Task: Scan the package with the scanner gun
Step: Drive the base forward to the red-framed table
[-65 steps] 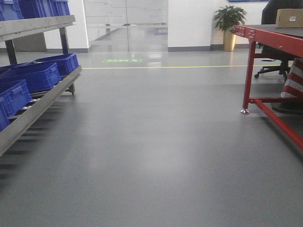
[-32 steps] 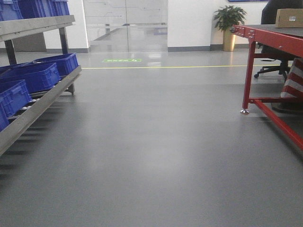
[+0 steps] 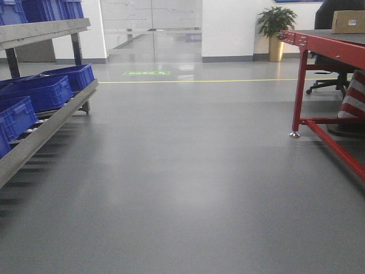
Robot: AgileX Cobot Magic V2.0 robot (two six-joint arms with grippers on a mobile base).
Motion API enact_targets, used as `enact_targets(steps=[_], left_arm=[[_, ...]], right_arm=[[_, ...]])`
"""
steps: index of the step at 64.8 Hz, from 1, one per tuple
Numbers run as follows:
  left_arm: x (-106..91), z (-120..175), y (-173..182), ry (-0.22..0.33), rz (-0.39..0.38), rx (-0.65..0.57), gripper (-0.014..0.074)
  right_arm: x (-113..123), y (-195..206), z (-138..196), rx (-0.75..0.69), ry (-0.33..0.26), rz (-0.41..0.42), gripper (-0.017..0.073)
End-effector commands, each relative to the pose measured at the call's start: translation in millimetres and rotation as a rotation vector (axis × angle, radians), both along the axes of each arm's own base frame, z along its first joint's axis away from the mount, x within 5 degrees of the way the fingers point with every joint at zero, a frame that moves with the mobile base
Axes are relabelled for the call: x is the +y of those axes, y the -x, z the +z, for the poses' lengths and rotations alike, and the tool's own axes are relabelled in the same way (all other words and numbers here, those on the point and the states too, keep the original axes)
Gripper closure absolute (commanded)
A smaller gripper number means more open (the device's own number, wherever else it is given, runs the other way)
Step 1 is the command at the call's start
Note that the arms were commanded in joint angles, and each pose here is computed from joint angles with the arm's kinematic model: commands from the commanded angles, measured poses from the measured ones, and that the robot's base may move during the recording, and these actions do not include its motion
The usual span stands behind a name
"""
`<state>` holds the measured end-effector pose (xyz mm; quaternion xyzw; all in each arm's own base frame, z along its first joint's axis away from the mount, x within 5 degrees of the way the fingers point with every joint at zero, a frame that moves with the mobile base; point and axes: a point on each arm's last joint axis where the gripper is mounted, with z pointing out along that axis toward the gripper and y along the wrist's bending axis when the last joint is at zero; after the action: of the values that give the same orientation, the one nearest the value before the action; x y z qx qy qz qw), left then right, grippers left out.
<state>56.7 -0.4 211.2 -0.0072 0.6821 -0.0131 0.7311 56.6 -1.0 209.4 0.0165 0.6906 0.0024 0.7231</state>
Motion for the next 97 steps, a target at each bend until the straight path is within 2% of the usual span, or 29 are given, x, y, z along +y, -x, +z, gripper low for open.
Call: enact_targets(steps=[1,97], left_arm=[[0.1,2.8,0.6,0.007,0.001,-0.026,0.0705],[0.1,2.8,0.6,0.007,0.001,-0.026,0.0705]], right_arm=[[-0.2,0.3,1.4,-0.015,0.004,-0.004,0.0727],[-0.2,0.3,1.4,-0.015,0.004,-0.004,0.0727]])
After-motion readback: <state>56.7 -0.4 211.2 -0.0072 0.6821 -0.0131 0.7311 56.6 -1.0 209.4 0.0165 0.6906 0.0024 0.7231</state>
